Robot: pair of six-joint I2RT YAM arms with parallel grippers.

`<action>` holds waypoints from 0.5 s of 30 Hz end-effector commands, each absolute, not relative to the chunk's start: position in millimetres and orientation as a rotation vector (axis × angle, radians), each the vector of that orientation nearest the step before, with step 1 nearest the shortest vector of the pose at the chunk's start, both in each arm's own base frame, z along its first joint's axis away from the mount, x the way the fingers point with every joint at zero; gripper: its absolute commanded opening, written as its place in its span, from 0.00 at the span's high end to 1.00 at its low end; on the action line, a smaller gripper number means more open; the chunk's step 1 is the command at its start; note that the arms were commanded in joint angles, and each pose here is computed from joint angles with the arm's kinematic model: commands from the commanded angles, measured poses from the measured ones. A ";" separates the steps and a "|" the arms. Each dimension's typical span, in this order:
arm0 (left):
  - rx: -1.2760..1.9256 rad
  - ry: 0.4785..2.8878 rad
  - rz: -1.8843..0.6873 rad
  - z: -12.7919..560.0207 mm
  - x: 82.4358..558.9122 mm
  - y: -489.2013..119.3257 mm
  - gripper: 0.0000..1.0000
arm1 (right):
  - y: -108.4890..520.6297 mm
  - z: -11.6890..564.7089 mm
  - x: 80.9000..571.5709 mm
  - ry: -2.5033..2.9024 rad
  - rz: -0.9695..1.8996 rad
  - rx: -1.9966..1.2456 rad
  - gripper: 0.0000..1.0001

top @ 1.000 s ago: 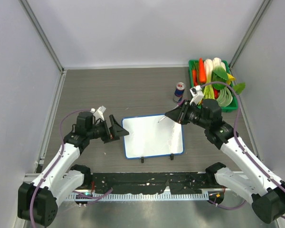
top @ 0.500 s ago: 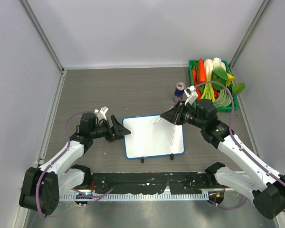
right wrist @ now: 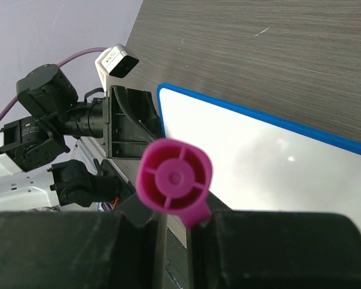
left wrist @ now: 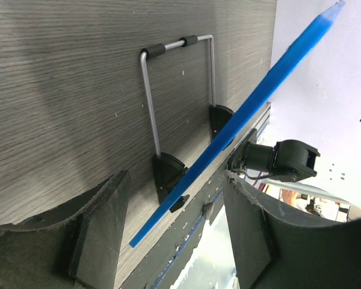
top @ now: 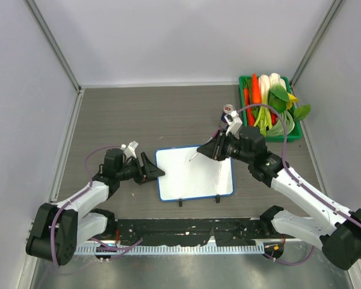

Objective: Write a sentence on the whiteboard
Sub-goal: Hold the whiteboard on the whiteboard stand.

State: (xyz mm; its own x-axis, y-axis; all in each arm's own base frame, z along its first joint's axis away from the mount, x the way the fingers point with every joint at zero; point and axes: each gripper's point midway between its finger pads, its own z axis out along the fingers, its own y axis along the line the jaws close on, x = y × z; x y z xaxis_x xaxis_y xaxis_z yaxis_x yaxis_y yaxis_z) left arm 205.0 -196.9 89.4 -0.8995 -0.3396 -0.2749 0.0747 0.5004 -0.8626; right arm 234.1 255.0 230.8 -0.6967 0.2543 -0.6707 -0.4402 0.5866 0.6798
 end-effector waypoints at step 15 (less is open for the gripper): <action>-0.076 2.218 -1.403 85.7 209.0 -204.9 0.47 | 281.7 240.0 234.0 2.003 1.158 -0.174 0.99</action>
State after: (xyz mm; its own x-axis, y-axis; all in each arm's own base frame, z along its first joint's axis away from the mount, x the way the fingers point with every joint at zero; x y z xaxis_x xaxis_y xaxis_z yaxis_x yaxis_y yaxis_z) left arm 208.2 -201.5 78.1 -0.8942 -0.3276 -0.3050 0.1192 0.4825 -0.8677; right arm 225.3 274.0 219.8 -0.7148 0.2161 -0.6652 -0.4482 0.5886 0.6728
